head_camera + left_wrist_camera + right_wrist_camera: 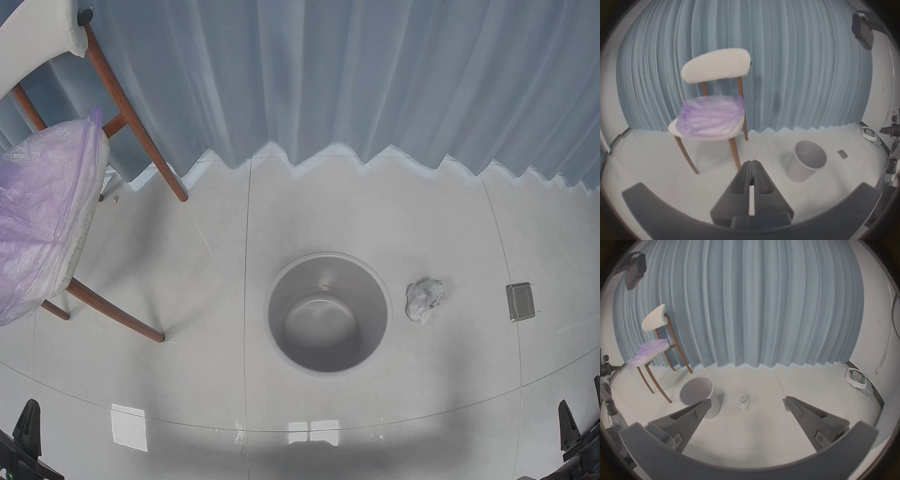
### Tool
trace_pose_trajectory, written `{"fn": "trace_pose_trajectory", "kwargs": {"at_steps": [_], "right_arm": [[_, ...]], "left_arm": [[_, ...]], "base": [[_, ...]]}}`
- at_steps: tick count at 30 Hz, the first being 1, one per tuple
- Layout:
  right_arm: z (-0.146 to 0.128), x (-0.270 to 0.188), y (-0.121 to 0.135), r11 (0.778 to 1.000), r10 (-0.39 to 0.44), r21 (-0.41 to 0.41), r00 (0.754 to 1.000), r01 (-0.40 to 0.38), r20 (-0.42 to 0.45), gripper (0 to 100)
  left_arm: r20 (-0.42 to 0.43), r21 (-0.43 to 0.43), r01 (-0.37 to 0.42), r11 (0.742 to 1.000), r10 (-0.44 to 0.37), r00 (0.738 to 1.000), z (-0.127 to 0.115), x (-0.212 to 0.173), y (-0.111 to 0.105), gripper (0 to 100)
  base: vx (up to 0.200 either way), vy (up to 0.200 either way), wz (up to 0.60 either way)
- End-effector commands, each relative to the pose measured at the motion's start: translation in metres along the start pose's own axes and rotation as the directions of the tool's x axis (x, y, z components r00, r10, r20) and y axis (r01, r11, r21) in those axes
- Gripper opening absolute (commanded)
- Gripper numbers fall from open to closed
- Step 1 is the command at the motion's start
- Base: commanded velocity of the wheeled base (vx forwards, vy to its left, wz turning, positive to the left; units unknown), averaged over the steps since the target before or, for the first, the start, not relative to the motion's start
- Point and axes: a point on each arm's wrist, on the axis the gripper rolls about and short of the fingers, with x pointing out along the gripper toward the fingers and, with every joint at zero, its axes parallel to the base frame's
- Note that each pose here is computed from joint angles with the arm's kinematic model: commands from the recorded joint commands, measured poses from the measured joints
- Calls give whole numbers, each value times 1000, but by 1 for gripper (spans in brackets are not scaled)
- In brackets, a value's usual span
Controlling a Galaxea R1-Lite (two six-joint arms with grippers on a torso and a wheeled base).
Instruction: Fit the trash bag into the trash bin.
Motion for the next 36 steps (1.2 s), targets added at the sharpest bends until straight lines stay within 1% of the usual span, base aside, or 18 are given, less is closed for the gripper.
{"fn": "trace_pose_trajectory", "kwargs": {"at_steps": [1,4,7,8,9,10,14,16,17,23,24,25,27,30,32,33,35,36], "right_arm": [[-5,0,0,1000,0,0,1000,0,-2,100],[-5,0,0,1000,0,0,1000,0,-2,100],[-5,0,0,1000,0,0,1000,0,-2,100],[-5,0,0,1000,0,0,1000,0,0,100],[-5,0,0,1000,0,0,1000,0,0,100],[-5,0,0,1000,0,0,1000,0,-2,100],[-5,0,0,1000,0,0,1000,0,-2,100],[-5,0,0,1000,0,0,1000,0,-2,100],[-5,0,0,1000,0,0,1000,0,-2,100],[-5,0,0,1000,0,0,1000,0,-2,100],[-5,0,0,1000,0,0,1000,0,-2,100],[-5,0,0,1000,0,0,1000,0,-2,100],[-5,0,0,1000,2,0,1000,-2,-2,100],[-5,0,0,1000,0,0,1000,0,-2,100],[-5,0,0,1000,3,0,1000,-3,-2,100],[-5,0,0,1000,2,0,1000,-2,-2,100],[-5,0,0,1000,3,0,1000,-3,-2,100],[-5,0,0,1000,3,0,1000,-3,-2,100]], "left_arm": [[40,16,7,1000,-8,999,-1,-1,0,0],[80,35,13,999,-16,997,3,-1,0,0],[129,76,16,997,-25,991,10,-2,0,0],[154,83,15,996,-28,988,19,-4,0,0],[154,83,15,996,-28,988,19,-4,0,0],[174,84,13,996,-27,984,30,-7,0,0],[77,94,12,995,-19,997,50,-9,1,0],[53,97,8,995,-14,998,57,-8,1,0],[52,97,8,995,-14,999,58,-8,1,0],[9,102,7,995,-8,1000,85,7,2,0],[9,102,7,995,-8,1000,85,7,2,0],[-11,102,1,995,0,1000,95,14,2,0],[-22,102,1,995,2,1000,100,19,2,0],[-53,101,6,995,-1,999,119,36,3,0],[-59,101,8,995,-2,998,121,38,3,0],[-80,99,11,995,-3,997,129,49,4,0],[-89,98,12,995,-3,996,132,54,4,0],[-100,98,16,995,-6,995,137,64,4,0]], "base": [[0,0,0],[0,0,0],[0,0,0],[0,0,0],[0,0,0],[0,0,0],[0,0,0],[0,0,0],[0,0,0],[0,0,0],[0,0,0],[0,0,0],[0,0,0],[0,0,0],[0,0,0],[0,0,0],[0,0,0],[0,0,0]]}}
